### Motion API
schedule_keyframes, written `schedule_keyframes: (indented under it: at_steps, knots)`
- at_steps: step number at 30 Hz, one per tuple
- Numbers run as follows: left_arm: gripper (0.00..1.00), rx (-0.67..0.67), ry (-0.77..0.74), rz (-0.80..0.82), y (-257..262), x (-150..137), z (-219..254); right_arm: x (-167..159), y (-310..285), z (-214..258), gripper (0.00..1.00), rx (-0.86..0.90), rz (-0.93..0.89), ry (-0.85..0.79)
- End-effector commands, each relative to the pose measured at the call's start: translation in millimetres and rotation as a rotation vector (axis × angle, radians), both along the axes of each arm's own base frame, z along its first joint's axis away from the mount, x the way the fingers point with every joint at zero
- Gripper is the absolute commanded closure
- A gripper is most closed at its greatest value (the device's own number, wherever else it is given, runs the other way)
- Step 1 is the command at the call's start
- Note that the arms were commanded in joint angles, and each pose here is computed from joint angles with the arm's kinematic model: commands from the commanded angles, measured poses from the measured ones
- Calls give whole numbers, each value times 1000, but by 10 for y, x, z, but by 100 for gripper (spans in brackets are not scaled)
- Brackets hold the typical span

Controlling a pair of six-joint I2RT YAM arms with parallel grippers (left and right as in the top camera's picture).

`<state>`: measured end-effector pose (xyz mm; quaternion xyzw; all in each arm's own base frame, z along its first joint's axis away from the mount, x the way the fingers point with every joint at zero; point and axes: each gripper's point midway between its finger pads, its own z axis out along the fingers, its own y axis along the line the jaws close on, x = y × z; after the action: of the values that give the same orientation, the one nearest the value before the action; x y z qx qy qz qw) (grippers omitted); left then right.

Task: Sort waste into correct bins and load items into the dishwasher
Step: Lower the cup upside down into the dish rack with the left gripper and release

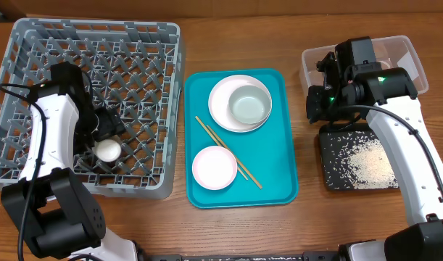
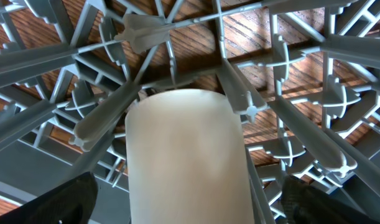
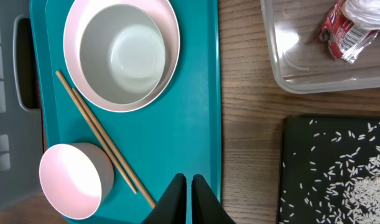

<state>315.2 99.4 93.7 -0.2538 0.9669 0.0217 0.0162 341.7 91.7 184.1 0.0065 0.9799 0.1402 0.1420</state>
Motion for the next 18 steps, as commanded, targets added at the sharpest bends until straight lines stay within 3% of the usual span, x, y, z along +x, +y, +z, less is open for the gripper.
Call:
schedule_keyframes:
  at_steps: [1,6,10,14,16,18]
  knots:
    - [3,20,-36,7,46,54,146,36,-13,142,93,-1,-1,-45]
    - [6,11,-134,-10,-4,110,430,33,-14,141,93,-1,-1,-43]
    - [24,-94,-273,-75,-267,146,768,33,-14,141,92,-1,-1,-43]
    - [79,-127,-244,-133,-531,-45,878,34,-14,141,92,-1,-1,-44]
    - [92,-88,-170,-151,-556,-156,778,34,-14,141,92,-1,-1,-44]
    - [92,-55,-104,-168,-563,-238,626,34,-14,141,92,-1,-1,-44]
